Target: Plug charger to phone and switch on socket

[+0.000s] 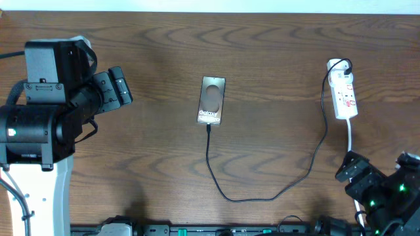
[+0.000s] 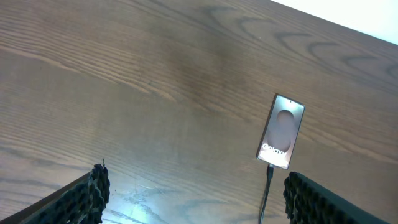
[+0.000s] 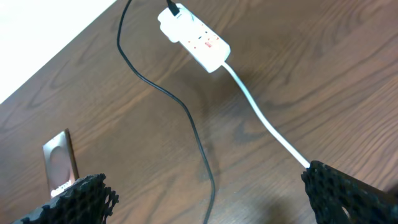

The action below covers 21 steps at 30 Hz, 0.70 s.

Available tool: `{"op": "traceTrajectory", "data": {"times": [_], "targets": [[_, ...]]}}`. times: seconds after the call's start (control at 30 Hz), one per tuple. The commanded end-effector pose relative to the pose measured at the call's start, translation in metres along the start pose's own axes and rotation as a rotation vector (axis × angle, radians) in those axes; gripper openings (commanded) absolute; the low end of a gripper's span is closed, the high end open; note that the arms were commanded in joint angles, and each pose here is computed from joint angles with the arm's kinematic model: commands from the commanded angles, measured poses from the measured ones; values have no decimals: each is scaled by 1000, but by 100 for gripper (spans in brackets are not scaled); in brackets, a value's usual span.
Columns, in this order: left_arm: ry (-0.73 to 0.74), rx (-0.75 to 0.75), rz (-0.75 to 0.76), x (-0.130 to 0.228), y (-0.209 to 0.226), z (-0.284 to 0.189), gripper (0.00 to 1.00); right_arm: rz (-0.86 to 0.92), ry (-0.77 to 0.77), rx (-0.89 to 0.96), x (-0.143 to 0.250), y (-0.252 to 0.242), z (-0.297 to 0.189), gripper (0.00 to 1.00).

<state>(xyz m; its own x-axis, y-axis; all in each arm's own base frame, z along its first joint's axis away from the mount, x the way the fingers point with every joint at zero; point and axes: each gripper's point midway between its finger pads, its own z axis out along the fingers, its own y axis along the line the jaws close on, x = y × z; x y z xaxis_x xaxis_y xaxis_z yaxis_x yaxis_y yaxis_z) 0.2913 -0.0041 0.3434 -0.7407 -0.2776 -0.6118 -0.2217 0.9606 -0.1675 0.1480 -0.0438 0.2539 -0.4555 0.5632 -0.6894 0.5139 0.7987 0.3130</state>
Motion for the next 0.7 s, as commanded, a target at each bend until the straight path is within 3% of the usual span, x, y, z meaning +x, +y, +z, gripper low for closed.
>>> {"op": "traceTrajectory", "data": {"times": [0.0, 0.2, 0.4, 0.67], "targets": [[-2, -15, -12, -1, 3, 0, 89, -56, -51, 27, -3, -6, -5, 99], [-2, -15, -12, -1, 3, 0, 89, -186, -176, -86, -10, 10, -5, 99], [-2, -15, -12, -1, 3, 0, 89, -358, -293, -301, 6, 41, 17, 99], [-2, -15, -12, -1, 3, 0, 89, -377, -407, -400, 18, 51, 50, 99]]}}
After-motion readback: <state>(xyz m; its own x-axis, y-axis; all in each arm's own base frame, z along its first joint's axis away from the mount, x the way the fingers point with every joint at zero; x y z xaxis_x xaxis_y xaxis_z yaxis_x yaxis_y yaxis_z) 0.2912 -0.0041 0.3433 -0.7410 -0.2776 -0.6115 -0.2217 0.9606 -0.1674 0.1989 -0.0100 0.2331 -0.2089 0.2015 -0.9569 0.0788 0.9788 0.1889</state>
